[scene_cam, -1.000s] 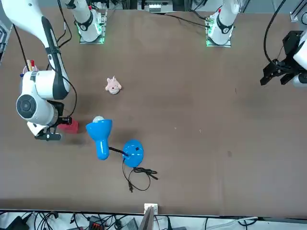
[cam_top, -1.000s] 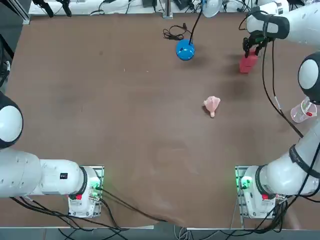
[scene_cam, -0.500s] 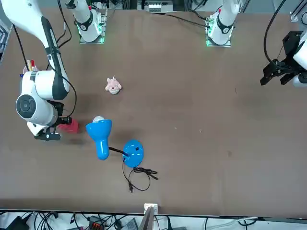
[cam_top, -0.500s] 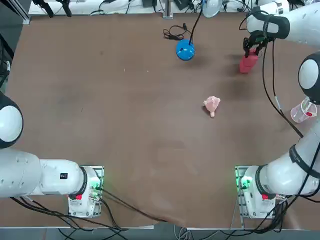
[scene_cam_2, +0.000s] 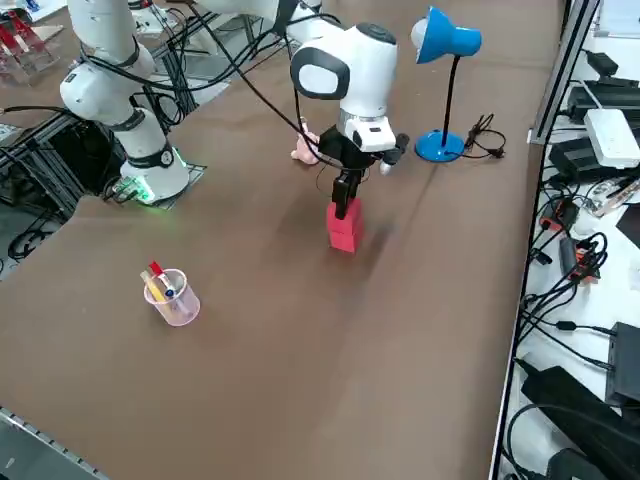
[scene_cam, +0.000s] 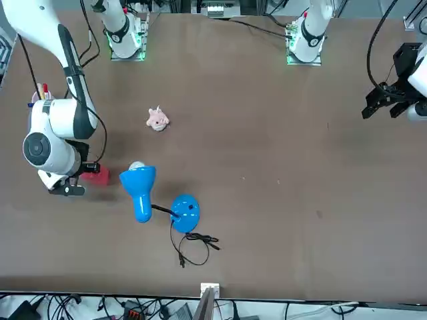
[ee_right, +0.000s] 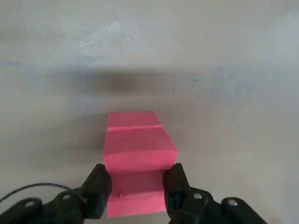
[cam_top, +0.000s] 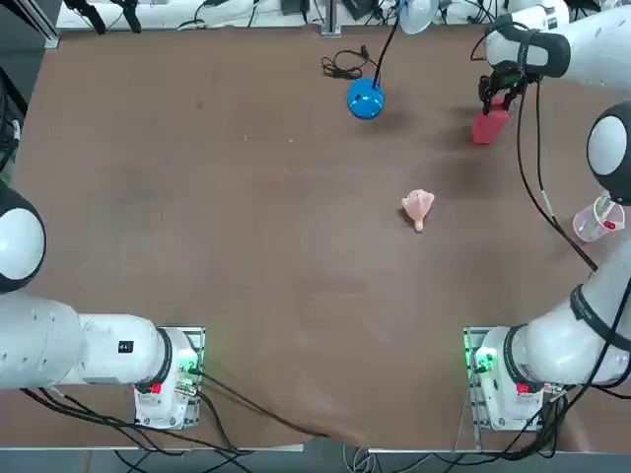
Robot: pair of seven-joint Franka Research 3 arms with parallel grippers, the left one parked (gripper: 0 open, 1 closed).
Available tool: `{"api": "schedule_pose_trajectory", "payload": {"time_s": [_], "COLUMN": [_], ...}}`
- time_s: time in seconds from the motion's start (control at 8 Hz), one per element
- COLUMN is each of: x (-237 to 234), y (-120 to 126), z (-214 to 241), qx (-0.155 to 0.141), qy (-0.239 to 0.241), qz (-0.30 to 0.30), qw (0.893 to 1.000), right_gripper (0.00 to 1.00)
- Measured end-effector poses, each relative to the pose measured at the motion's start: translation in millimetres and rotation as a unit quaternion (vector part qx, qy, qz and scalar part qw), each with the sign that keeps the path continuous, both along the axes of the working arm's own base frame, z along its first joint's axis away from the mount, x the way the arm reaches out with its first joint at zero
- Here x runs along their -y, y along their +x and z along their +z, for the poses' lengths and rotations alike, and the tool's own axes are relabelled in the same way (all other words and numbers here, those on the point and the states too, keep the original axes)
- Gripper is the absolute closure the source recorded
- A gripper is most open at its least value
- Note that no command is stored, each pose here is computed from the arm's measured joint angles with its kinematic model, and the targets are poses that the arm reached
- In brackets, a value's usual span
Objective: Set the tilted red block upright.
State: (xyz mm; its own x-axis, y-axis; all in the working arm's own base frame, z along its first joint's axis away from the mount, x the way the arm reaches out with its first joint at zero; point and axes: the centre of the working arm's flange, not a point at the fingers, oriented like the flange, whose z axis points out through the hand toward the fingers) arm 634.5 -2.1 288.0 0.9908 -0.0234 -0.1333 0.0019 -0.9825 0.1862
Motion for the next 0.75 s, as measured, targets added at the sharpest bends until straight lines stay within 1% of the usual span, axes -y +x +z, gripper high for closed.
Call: {"api": "schedule_pose_trajectory", "payload": {"time_s": [0.5,0.62,0.75], "x": [0.0,0.0,-0.2], "y": [0.1,0.0,-0.1], "z": [-0.3,-1.1,-2.1], "qx": [0.0,-0.001,-0.001], "qy": [0.0,0.0,0.0], "qz": [0.0,0.0,0.0], "qw": [1.0,1.0,1.0], "right_gripper": [0.37,0.24,0.04]}}
